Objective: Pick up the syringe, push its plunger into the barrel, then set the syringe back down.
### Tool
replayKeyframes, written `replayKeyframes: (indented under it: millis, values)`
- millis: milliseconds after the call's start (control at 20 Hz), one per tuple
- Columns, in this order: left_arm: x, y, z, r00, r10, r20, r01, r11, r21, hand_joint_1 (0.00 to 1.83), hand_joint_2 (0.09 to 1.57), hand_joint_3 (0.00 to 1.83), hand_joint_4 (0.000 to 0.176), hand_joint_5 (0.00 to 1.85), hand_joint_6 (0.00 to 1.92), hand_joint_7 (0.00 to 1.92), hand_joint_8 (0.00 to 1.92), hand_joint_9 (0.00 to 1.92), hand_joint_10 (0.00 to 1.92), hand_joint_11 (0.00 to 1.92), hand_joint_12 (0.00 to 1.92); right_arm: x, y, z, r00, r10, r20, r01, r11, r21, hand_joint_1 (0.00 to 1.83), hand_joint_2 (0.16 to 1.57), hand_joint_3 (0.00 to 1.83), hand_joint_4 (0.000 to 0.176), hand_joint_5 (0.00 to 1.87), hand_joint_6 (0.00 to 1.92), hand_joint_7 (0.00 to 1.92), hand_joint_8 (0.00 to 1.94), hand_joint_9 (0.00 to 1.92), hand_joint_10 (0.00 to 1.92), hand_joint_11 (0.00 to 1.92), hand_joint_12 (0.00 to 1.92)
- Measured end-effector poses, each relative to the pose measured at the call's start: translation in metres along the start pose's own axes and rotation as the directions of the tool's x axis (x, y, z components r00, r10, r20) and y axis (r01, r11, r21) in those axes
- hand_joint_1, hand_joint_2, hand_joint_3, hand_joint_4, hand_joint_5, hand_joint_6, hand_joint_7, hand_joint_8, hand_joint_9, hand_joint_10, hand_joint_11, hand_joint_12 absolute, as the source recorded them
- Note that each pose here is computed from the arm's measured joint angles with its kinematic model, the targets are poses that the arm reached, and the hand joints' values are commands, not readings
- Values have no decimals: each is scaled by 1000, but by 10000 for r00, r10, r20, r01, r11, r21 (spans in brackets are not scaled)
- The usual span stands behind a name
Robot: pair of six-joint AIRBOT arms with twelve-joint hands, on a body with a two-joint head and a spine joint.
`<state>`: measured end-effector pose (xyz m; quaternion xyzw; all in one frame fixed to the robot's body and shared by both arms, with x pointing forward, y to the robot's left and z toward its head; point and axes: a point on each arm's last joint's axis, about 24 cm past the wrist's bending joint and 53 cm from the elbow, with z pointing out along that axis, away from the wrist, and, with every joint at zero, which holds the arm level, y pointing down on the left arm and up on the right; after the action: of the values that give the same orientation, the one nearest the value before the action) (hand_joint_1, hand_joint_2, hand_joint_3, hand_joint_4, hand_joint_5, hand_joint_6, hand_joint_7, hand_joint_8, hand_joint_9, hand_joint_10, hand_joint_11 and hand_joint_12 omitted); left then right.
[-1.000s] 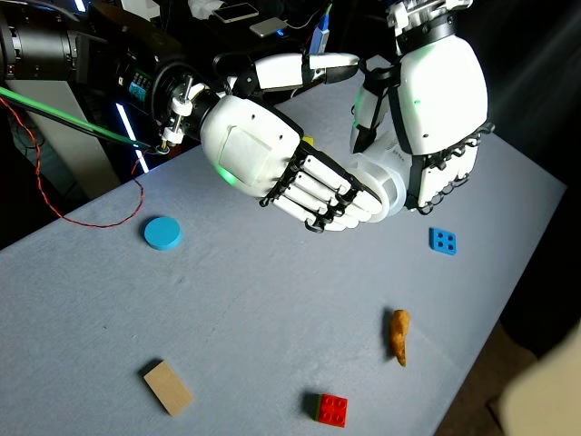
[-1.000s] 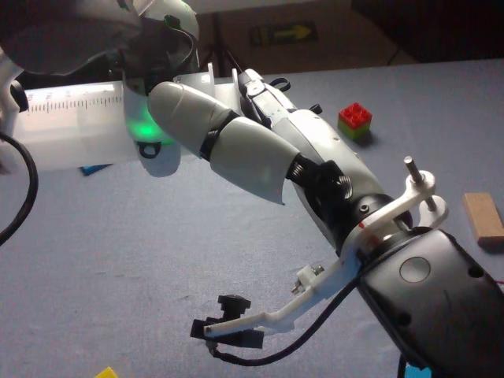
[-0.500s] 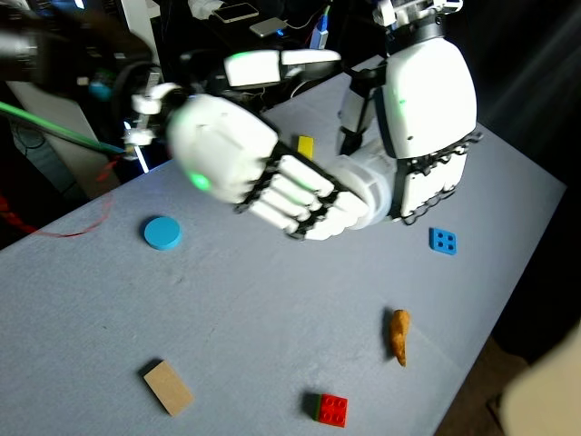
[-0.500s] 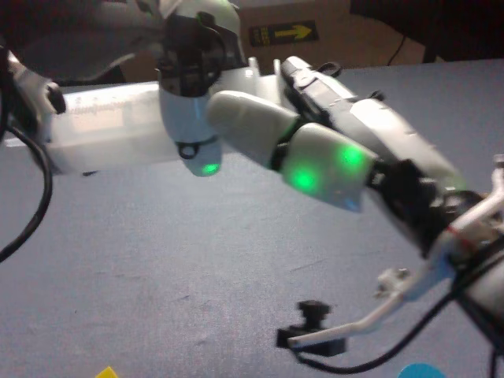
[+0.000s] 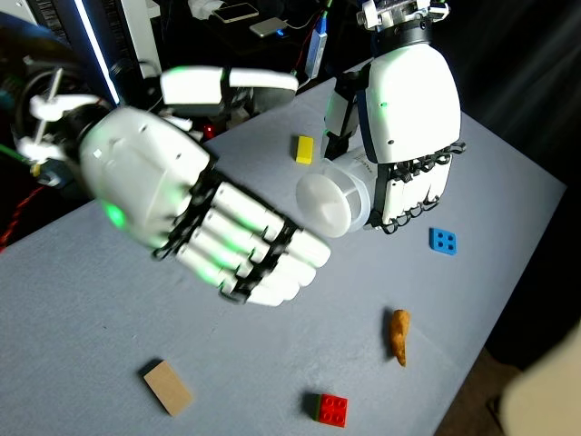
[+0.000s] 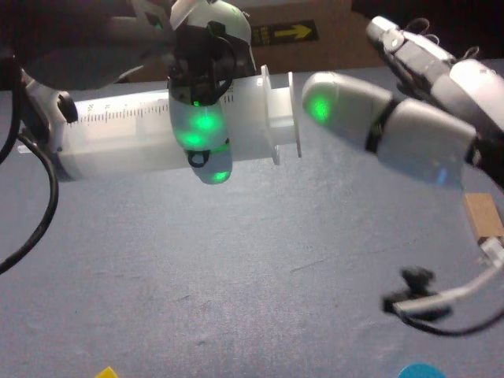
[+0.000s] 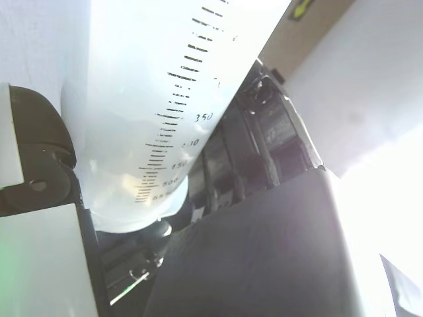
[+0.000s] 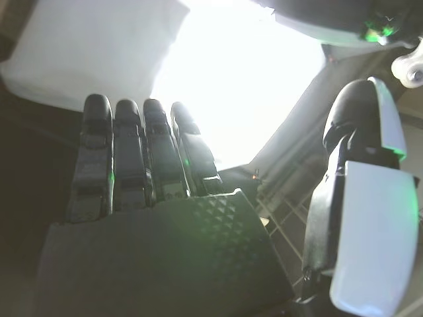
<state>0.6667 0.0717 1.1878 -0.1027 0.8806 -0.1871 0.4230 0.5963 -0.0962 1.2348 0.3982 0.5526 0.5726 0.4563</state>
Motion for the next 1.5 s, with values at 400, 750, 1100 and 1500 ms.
replayKeyframes:
  millis: [400, 750, 1100, 1500]
  values:
    - [33, 9, 12, 9991, 288, -319, -288, 9996, -1, 1479, 1154, 1, 0, 874, 1075, 837, 1126, 841, 1256, 653, 1661, -20, -29, -9, 9778, -2096, -6, 2093, 9762, 568, 352, 836, 0, 0, 105, 0, 93, 0, 85, 0, 0, 390]
    - [62, 13, 26, 9979, 394, -521, -391, 9992, 59, 1362, 1169, 1, 0, 840, 1121, 838, 1179, 818, 1400, 652, 1413, -16, -45, -12, 9445, -3257, -432, 3283, 9407, 857, 353, 837, 0, 0, 109, 2, 94, 2, 85, 4, 0, 364]
    - [95, 12, 38, 9947, 625, -815, -612, 9980, 181, 1359, 1174, 0, 0, 854, 1110, 803, 1233, 809, 1398, 661, 1368, -16, -50, -14, 9318, -3596, -492, 3627, 9273, 925, 332, 842, 2, 0, 117, 1, 107, 1, 99, 1, 0, 424]
    - [118, 27, 51, 9934, 641, -946, -641, 9979, 25, 1365, 1154, 0, 0, 910, 1025, 852, 1153, 825, 1377, 692, 1375, -16, -54, -16, 9322, -3585, -501, 3618, 9265, 1032, 334, 847, 2, 0, 110, 0, 96, 0, 93, 0, 0, 389]
